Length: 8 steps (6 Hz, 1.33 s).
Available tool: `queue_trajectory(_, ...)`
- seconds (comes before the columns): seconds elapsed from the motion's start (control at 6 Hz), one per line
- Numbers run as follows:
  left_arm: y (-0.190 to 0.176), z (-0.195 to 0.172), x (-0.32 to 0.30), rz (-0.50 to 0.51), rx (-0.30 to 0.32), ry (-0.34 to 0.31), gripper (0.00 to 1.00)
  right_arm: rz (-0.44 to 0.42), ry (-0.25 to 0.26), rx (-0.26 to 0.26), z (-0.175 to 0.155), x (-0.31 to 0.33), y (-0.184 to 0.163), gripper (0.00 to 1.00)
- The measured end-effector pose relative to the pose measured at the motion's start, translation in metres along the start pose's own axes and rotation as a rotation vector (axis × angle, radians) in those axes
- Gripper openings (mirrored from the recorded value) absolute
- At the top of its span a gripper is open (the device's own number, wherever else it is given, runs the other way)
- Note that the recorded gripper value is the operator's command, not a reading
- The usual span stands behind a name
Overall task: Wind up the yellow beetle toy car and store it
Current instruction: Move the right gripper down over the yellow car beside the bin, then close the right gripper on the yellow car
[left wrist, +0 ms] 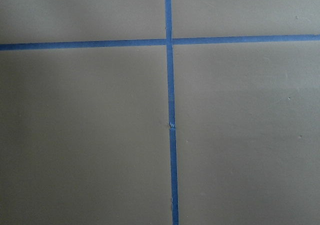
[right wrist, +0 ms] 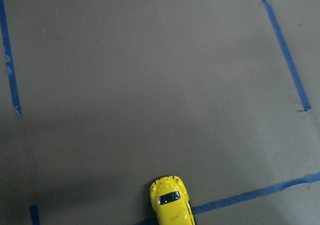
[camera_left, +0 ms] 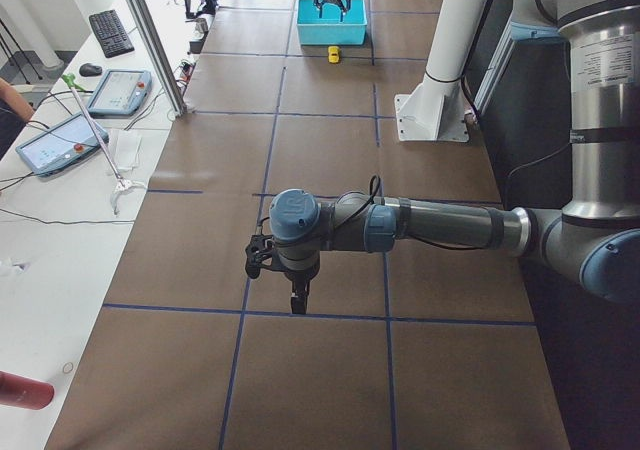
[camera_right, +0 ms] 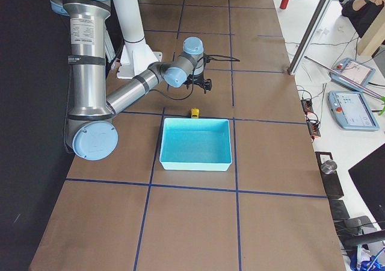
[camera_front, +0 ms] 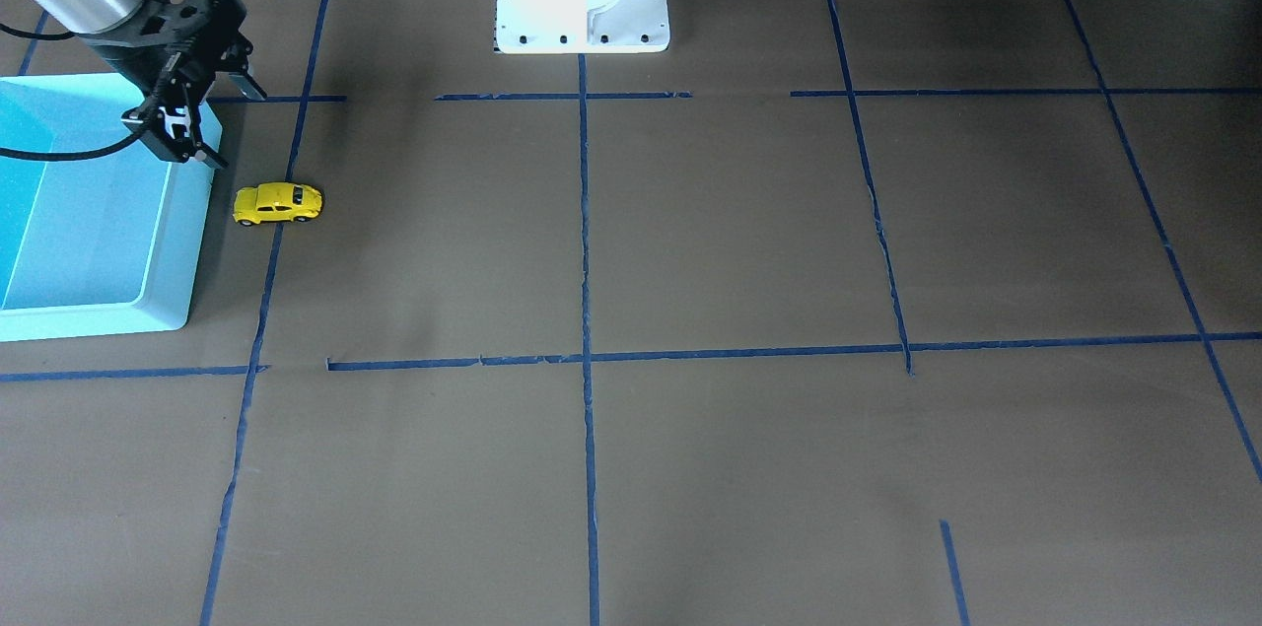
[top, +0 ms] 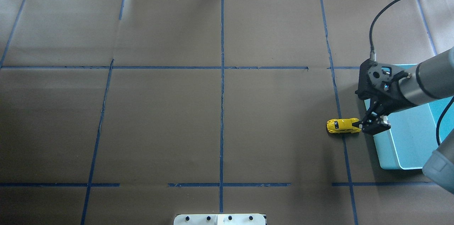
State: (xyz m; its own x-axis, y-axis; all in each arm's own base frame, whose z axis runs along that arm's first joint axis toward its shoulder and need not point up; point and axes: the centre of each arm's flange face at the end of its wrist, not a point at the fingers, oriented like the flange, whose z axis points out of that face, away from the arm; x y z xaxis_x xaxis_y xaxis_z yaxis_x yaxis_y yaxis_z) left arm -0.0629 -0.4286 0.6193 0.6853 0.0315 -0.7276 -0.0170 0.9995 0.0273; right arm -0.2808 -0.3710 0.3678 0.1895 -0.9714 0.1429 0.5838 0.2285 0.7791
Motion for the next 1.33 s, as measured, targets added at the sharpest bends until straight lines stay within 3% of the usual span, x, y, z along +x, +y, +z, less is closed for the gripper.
queue_trajectory(0.33,0.001,0.002,-0.002,-0.005,-0.004,0.0,1.0,-0.135,0.022,-0.12,0.037,-0.027,-0.004,1.0)
queue_trajectory(0.67,0.003,0.004,-0.005,-0.011,-0.01,-0.001,1.0,-0.272,0.05,-0.227,0.053,-0.031,0.003,1.0)
queue_trajectory(1.33,0.004,0.013,-0.014,-0.025,-0.024,0.001,1.0,-0.323,0.039,-0.288,0.08,-0.021,0.006,1.0)
